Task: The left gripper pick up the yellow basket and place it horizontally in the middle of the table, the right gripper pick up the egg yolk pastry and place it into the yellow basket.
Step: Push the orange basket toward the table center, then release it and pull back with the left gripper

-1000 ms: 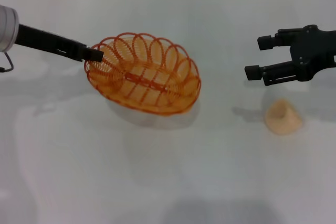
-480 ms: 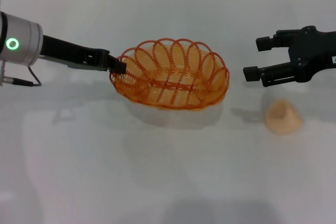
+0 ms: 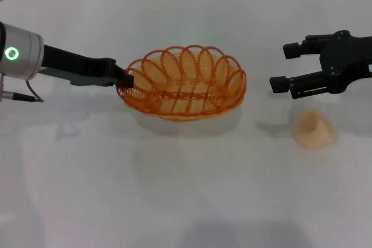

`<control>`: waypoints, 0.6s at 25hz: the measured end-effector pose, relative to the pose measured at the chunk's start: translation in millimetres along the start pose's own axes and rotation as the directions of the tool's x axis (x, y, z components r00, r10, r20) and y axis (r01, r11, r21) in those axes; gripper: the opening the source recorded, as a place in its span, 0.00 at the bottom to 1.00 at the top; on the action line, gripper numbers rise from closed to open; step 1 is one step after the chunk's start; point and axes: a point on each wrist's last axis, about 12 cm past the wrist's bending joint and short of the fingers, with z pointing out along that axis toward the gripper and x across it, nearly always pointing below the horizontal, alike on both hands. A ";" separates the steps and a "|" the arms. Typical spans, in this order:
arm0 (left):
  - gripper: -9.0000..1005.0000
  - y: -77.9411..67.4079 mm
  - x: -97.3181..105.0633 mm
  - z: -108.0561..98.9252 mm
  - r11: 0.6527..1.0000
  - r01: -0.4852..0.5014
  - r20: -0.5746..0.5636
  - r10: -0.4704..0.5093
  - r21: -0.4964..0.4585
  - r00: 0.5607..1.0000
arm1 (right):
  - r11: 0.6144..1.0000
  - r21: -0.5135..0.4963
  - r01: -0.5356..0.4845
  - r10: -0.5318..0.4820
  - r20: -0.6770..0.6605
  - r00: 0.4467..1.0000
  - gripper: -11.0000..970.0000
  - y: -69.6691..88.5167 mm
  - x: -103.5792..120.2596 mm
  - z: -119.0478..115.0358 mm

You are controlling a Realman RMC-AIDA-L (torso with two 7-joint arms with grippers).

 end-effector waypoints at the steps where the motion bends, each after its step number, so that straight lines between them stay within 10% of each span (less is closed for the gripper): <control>1: 0.08 1.1 0.4 1.0 1.000 0.004 -0.002 -0.004 -0.005 1.000 | 1.000 -0.001 0.000 0.000 0.000 1.000 0.87 0.1 0.0 0.2; 15: 0.08 6.1 4.1 21.8 0.996 -0.007 -0.056 0.002 -0.093 0.998 | 1.000 -0.009 -0.005 0.005 -0.002 1.000 0.87 0.6 2.4 2.3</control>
